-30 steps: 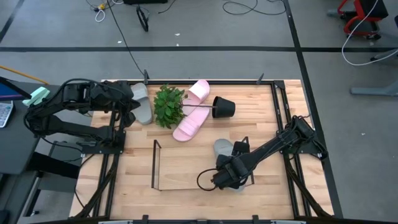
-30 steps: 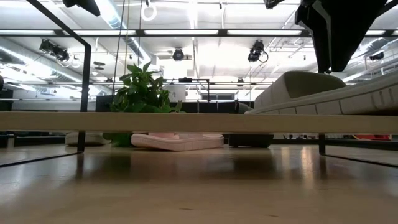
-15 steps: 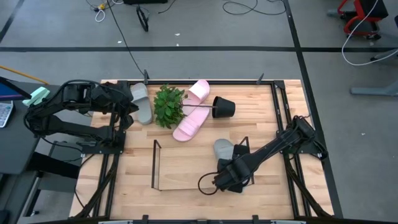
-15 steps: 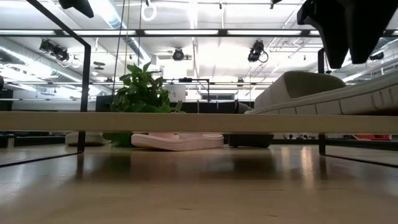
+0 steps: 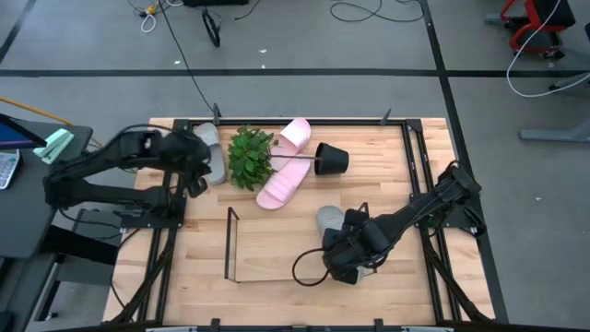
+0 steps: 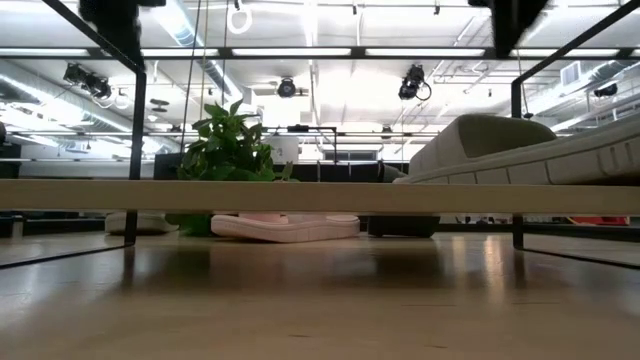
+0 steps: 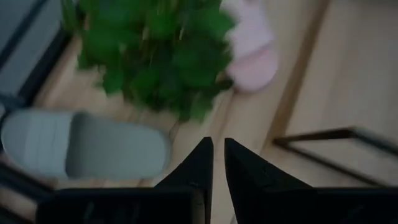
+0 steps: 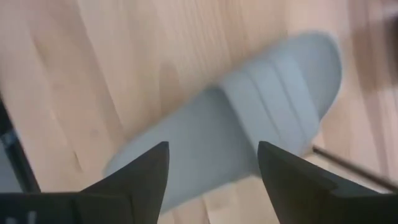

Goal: Pick and place slides into the shelf
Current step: Put the gray slipper on the shelf

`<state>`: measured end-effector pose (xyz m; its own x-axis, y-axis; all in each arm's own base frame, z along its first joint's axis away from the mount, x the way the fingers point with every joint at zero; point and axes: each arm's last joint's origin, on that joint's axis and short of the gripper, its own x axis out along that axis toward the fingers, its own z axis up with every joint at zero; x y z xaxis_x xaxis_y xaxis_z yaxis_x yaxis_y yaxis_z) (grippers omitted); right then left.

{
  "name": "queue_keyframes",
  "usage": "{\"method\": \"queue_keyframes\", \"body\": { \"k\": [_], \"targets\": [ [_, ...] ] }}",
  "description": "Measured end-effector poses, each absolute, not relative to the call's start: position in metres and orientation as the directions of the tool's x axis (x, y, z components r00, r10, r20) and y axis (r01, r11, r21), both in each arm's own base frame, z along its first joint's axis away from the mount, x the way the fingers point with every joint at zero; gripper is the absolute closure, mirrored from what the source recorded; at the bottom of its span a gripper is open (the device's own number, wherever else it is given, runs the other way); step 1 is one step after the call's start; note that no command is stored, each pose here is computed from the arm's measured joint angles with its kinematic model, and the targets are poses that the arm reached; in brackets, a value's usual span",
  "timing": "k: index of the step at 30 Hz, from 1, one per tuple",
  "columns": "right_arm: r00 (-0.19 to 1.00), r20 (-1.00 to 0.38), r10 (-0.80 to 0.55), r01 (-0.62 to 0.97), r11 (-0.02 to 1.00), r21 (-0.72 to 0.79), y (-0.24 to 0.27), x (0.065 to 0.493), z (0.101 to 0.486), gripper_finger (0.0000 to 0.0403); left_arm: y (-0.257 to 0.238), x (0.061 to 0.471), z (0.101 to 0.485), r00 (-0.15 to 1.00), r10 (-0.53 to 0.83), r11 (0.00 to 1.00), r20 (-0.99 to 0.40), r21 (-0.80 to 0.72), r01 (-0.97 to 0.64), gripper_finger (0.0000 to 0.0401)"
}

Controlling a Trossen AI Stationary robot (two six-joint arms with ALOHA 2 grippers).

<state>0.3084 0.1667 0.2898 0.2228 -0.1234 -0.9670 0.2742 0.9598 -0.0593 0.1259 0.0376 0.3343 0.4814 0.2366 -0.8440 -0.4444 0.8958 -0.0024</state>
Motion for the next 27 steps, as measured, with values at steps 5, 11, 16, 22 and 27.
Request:
{"method": "queue_keyframes", "body": {
  "k": [5, 11, 16, 22, 27],
  "targets": [
    [0.313, -0.942, -0.125, 0.266, 0.963, -0.04, 0.161, 0.306, 0.306, 0.0158, 0.063, 0.128, 0.293, 0.385, 0.183, 0.864, -0.904, -0.039, -0.502, 0.0353],
    [0.352, -0.927, -0.133, 0.285, 0.958, -0.03, 0.154, 0.305, 0.314, 0.0158, 0.102, 0.122, 0.276, 0.316, 0.145, 0.802, -0.938, -0.076, -0.593, 0.0355],
    [0.379, -0.918, -0.119, 0.284, 0.959, -0.007, 0.151, 0.309, 0.317, 0.0158, 0.143, 0.122, 0.297, 0.31, 0.2, 0.753, -0.929, -0.056, -0.656, 0.0357],
    [0.384, -0.916, -0.117, 0.279, 0.96, -0.005, 0.15, 0.31, 0.317, 0.0158, 0.195, 0.128, 0.318, 0.297, 0.123, 0.715, -0.947, -0.123, -0.688, 0.0343],
    [0.389, -0.914, -0.117, 0.282, 0.96, -0.003, 0.149, 0.309, 0.318, 0.0158, 0.236, 0.138, 0.309, 0.223, 0.016, 0.693, -0.975, -0.15, -0.705, 0.0326]
  ]
}}
